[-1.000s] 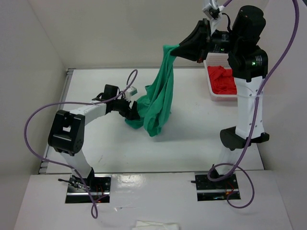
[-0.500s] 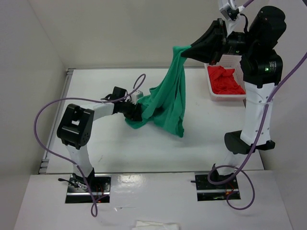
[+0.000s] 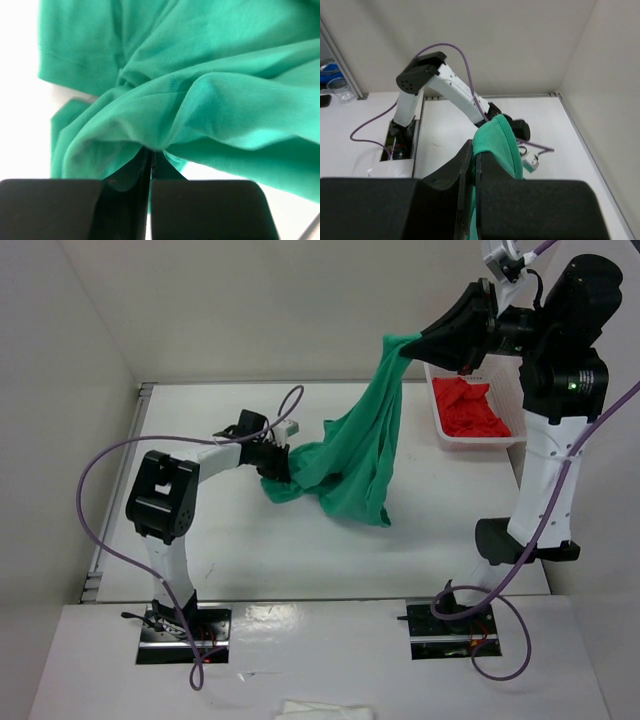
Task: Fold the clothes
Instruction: Flatten the tank top out
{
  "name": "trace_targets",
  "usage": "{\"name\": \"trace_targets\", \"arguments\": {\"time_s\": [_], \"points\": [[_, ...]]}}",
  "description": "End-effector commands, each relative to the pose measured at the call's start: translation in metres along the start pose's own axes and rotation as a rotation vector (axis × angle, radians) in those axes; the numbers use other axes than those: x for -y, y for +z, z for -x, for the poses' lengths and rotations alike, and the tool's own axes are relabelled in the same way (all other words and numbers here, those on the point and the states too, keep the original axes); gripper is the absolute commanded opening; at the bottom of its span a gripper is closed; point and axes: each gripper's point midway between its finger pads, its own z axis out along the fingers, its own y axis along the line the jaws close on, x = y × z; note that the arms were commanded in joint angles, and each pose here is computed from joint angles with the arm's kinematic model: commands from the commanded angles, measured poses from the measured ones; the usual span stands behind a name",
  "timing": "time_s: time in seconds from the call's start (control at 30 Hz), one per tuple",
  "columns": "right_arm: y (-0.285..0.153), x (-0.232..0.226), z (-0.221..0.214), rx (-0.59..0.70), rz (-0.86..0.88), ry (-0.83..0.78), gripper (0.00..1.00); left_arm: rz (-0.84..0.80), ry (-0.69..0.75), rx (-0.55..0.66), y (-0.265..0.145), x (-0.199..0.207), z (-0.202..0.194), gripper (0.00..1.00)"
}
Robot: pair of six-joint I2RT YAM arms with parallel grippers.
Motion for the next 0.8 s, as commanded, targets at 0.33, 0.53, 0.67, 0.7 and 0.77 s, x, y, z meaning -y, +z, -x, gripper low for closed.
{"name": "trace_targets", "arguments": {"time_s": [0.33,0.53,0.67,0.7,0.77], "points": [[-0.05,0.056,-0.013,-0.015,-0.189,-0.033,0.0,0.343,0.207,0.479,-0.261,-0.018,0.213,0.0],[-0.069,0.099,-0.023,-0.017,-0.323,-0.031,0.0,0.487,0.282,0.67,-0.369,-0.014,0.256,0.0],[-0.089,0.109,-0.019,-0.02,-0.389,-0.042,0.0,0.528,0.297,0.765,-0.414,-0.009,0.253,0.0],[-0.098,0.112,-0.019,-0.023,-0.417,-0.043,0.0,0.547,0.298,0.779,-0.422,-0.012,0.252,0.0],[-0.104,0.109,-0.009,-0.022,-0.437,-0.076,0.0,0.587,0.315,0.823,-0.445,-0.012,0.249,0.0]]}}
